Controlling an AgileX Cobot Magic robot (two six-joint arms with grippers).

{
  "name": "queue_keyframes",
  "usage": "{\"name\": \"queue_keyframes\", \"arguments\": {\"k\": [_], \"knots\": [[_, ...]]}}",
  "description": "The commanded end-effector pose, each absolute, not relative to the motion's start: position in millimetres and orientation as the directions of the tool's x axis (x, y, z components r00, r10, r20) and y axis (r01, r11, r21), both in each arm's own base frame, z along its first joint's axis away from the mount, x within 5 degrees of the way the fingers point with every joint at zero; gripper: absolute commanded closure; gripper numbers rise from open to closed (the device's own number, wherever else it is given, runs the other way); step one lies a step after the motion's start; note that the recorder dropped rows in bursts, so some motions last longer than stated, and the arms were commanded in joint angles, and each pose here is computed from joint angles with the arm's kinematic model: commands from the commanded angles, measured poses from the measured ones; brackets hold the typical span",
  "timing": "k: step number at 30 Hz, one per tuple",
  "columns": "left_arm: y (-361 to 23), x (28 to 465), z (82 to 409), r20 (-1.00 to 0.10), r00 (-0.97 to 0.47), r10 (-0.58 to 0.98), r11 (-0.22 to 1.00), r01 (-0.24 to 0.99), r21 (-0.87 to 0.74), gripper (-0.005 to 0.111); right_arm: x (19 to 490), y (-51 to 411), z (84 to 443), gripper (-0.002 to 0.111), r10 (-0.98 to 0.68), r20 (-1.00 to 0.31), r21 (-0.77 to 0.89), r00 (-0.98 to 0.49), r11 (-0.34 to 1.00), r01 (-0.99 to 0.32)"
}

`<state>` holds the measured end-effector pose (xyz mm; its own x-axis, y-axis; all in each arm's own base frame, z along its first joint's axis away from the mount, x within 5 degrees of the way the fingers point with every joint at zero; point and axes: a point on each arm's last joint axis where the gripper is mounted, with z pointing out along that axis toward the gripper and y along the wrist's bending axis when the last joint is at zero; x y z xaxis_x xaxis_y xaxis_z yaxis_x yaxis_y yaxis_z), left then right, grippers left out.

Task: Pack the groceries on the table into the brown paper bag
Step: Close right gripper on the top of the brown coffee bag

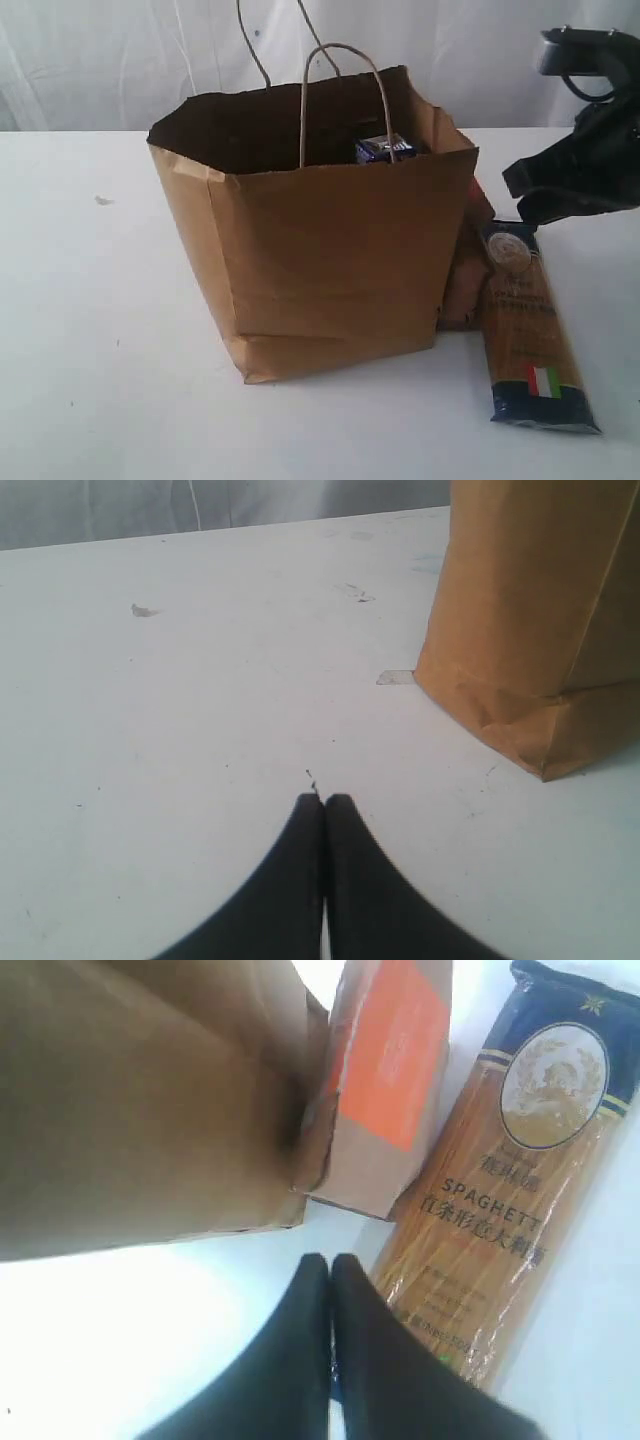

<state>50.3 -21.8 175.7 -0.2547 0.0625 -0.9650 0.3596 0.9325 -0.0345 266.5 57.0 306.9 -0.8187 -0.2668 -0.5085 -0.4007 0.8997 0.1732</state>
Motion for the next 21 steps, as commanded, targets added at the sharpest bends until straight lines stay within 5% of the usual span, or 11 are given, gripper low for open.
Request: {"name": "queue_keyframes", "arguments": {"k": [1, 6, 12, 21], "knots": [[-22, 50, 175, -0.966, -0.255, 0.05, 0.933, 0.357, -0.046, 0.107, 262, 55, 311, 0.108, -0.257, -0.503, 0.171, -0.825, 0.906, -0.387], [-22, 50, 175, -0.966, -0.255, 0.05, 0.933, 0.357, -0.046, 0.107, 267, 55, 315, 0.099, -0.19, -0.556, 0.178, -0.809, 0.924, -0.339], [-22, 50, 175, -0.966, -0.255, 0.05, 0.933, 0.357, -0.046, 0.107, 275, 58, 318, 0.051, -0.108, -0.613, 0.226, -0.783, 0.925, -0.304], [-22, 50, 175, -0.966, -0.255, 0.05, 0.933, 0.357, -0.046, 0.107, 295, 61, 292, 0.056, -0.143, -0.575, 0.225, -0.805, 0.919, -0.324]]}}
